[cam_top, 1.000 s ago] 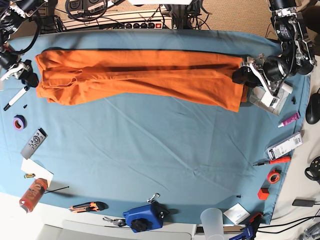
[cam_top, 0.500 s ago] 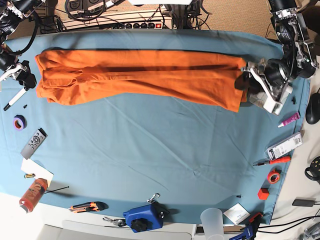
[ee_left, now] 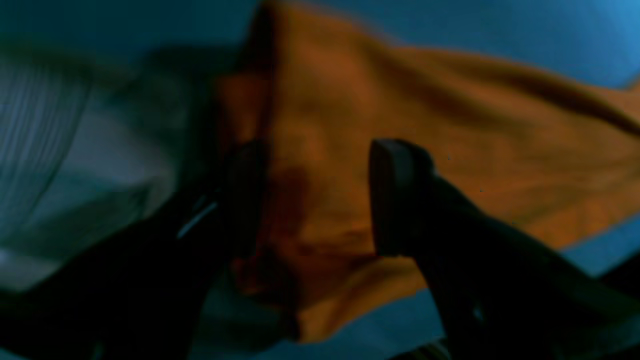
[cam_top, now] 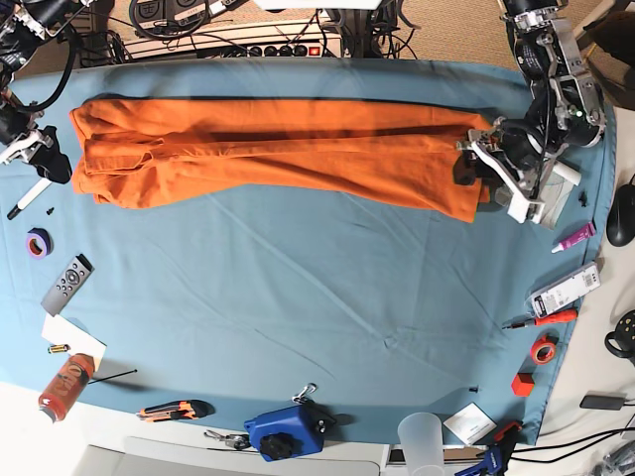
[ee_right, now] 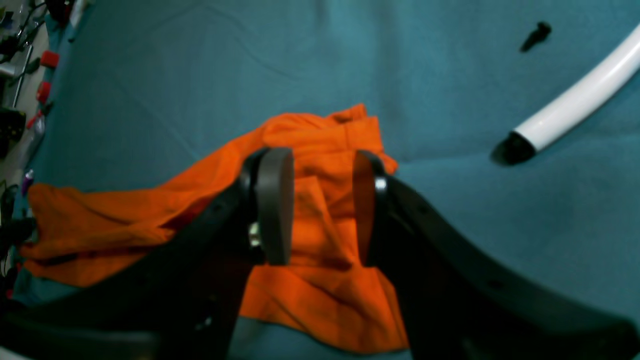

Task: Layout the t-shirt on the table in an organized manner, then fold the t-shirt properly
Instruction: 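Release the fold and adjust the end near the left gripper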

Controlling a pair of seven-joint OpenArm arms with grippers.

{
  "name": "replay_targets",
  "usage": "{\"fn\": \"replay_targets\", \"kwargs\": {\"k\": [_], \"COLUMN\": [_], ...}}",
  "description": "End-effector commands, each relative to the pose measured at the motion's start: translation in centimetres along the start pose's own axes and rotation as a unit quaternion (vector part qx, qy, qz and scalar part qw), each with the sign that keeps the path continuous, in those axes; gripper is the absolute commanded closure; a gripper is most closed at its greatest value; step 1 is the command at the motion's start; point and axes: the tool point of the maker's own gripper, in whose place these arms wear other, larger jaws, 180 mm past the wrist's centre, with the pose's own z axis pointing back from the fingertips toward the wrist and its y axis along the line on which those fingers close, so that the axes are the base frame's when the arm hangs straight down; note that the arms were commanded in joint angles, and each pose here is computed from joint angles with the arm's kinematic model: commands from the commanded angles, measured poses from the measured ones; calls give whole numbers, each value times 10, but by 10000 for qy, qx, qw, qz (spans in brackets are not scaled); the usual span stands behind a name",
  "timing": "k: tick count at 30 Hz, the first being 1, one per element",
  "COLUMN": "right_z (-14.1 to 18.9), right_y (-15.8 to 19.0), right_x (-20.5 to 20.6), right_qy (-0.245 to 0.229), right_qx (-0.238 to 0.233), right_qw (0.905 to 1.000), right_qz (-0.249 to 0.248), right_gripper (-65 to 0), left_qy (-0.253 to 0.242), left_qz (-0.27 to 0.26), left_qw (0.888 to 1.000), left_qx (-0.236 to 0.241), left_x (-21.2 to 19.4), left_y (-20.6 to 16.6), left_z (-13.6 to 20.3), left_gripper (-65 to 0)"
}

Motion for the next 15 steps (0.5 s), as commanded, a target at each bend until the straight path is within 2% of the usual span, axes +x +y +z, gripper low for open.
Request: {"fn": "replay_targets", "kwargs": {"k": [1,5,11,15], "right_z": [7,7,6,6], "right_y": [1,0,1,1], "right_x": [19,19,22,23], "right_qy": [-205,-196,-230,-244], "right_qx": [-30,-42,-29,-24], "right_qw": [9996,9996,9995,9995], "right_qz": [199,202,210,214], "right_gripper": [-204,-204,-204,-204], "left_qy": [-87,353,585,724], "left_qz": [1,224,629,755], "left_qw": [10000,9991,9948,9923], "left_qx": [19,-71,-555,-670], "left_x": [7,-15,-43,-56], "left_y": [2,4,-8,-12], "left_z": [2,-5,-8,-6], "left_gripper": [-340,-340,-339,-339]}}
